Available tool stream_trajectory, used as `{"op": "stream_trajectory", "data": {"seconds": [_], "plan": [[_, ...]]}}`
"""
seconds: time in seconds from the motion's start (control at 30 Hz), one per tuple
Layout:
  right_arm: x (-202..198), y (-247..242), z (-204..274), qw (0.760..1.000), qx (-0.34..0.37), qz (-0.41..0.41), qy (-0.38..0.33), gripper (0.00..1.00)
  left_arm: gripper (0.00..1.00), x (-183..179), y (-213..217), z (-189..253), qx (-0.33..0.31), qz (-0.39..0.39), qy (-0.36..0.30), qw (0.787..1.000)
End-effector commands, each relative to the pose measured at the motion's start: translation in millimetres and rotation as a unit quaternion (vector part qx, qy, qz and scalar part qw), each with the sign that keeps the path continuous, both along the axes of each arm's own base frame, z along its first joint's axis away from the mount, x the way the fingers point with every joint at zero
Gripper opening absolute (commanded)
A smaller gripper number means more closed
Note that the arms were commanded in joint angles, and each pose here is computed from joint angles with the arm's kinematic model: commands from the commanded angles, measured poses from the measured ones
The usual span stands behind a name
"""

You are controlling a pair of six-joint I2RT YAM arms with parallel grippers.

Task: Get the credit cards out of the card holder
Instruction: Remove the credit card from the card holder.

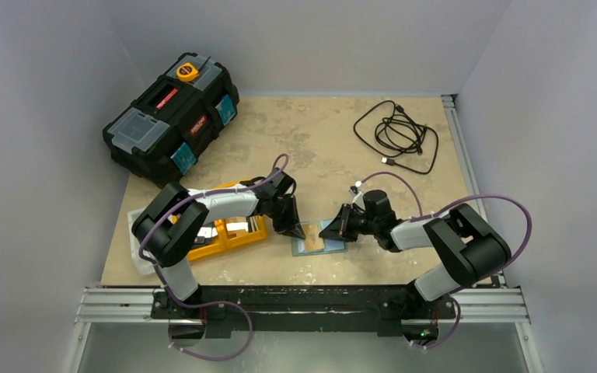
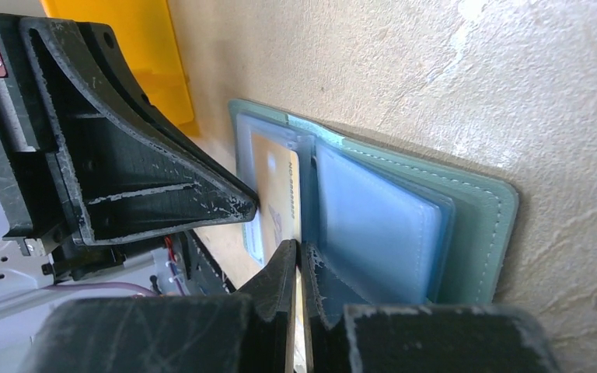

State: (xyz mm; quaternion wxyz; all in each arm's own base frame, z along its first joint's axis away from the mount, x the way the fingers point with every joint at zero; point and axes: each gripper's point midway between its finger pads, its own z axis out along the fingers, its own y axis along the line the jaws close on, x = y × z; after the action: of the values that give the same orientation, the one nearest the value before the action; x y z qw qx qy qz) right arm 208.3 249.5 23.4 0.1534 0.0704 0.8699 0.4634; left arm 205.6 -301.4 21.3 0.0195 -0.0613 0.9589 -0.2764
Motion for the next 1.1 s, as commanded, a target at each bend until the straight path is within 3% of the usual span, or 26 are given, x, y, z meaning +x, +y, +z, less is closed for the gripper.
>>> {"op": "stream_trajectory", "data": {"seconds": [0.0, 0.9, 1.07], "plan": [[12, -15, -5, 0.998, -0.048, -0.023, -0.018, 0.00, 0.00, -8, 49, -42, 0.113, 0.022, 0.015, 0.993], [15, -39, -13, 0.995, -0.080, -0.051, -0.016, 0.01, 0.00, -7, 53, -45, 0.118, 0.020, 0.017, 0.993], [13, -37, -10, 0.997, -0.067, -0.044, -0.019, 0.08, 0.00, -7, 52, -45, 0.116, 0.018, 0.017, 0.993]]}}
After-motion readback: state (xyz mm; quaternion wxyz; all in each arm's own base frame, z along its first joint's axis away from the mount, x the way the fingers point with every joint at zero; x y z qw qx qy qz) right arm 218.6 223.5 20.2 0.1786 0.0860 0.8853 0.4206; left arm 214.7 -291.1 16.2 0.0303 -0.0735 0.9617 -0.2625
